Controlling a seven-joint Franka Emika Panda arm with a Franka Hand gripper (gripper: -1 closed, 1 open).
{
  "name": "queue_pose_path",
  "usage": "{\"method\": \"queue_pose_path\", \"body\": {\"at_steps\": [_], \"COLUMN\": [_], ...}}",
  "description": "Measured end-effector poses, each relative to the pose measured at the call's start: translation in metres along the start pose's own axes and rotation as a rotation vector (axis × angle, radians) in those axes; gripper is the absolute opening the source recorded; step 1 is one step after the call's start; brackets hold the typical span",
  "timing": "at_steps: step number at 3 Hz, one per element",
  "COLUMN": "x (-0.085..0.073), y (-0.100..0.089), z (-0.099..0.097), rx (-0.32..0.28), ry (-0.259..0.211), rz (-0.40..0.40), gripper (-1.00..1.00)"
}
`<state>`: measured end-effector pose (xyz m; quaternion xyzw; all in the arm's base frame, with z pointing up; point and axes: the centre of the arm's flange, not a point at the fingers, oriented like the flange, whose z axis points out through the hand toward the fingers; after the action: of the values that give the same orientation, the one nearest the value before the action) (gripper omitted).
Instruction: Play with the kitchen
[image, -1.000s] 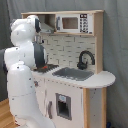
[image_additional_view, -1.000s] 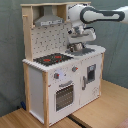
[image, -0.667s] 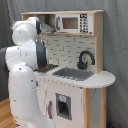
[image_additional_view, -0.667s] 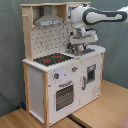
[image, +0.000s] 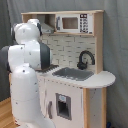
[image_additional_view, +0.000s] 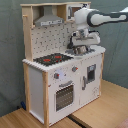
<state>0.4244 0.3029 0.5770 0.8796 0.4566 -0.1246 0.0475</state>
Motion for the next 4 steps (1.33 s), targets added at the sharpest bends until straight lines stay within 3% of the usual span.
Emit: {"method": "queue_pose_path", "body": {"at_steps": [4], "x": [-0.055], "y": [0.001], "z": [0.025], "rx": [-0.075], "ry": [0.109], "rz": [0.059], "gripper": [-1.0]}}
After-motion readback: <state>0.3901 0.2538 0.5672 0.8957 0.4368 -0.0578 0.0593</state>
